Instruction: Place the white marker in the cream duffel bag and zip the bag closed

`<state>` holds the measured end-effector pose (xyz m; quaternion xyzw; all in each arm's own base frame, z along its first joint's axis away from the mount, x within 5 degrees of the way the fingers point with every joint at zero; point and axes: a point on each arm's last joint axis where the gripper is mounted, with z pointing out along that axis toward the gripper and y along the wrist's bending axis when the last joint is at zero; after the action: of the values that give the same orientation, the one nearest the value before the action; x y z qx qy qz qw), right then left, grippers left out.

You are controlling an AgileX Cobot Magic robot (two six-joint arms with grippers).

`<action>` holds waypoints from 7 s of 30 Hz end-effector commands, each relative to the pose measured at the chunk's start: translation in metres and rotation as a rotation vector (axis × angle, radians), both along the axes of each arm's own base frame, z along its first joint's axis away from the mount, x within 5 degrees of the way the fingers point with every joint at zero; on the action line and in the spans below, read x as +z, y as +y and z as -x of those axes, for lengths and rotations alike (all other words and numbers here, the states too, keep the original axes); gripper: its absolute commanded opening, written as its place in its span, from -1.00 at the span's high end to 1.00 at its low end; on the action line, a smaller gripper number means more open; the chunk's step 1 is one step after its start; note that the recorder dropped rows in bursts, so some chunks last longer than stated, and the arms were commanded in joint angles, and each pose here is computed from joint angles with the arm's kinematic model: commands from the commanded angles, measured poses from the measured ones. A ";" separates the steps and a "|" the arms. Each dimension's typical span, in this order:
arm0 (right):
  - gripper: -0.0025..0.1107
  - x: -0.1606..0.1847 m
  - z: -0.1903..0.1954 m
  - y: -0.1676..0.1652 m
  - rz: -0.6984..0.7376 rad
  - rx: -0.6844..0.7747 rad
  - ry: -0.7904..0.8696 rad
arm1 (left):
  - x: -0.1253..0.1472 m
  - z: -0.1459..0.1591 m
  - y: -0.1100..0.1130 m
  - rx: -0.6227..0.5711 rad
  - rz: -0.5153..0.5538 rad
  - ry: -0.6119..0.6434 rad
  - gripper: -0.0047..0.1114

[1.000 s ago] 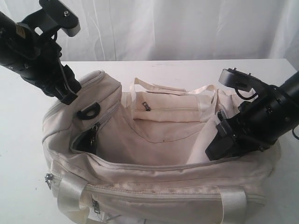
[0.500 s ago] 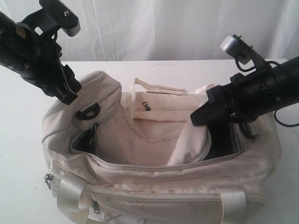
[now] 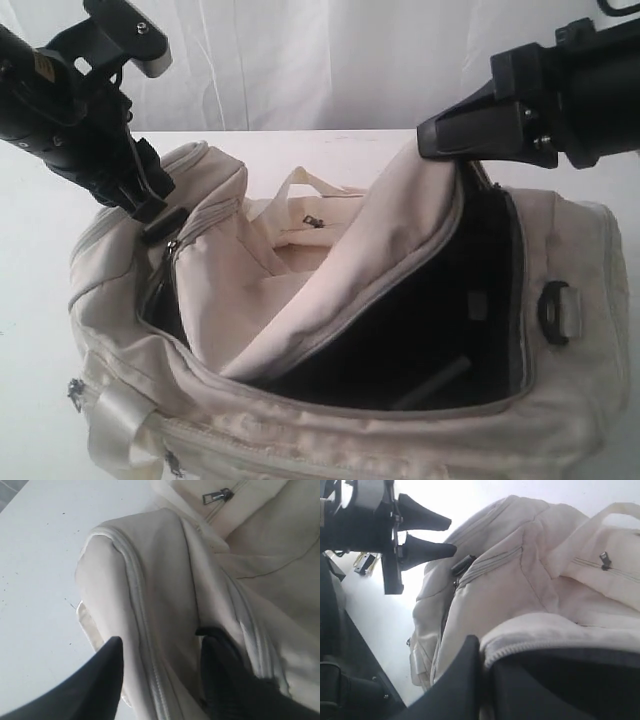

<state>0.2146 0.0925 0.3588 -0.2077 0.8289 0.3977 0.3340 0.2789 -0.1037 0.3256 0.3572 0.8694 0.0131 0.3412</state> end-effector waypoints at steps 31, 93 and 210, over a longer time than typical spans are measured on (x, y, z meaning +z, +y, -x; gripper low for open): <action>0.94 0.010 0.010 -0.004 -0.008 -0.064 0.024 | 0.006 -0.003 0.001 0.078 0.051 -0.048 -0.17; 0.96 0.009 -0.072 0.034 -0.091 0.266 -0.004 | -0.029 -0.060 0.094 0.621 0.139 -0.084 0.92; 0.01 -0.104 0.047 0.059 -0.229 -0.020 0.471 | -0.033 -0.063 0.093 0.622 0.153 -0.081 0.92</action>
<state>0.1644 0.1493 0.2588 -0.0645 0.8383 0.5167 0.1615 0.3413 -0.0116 0.2874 0.0528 0.9271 0.0680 0.3647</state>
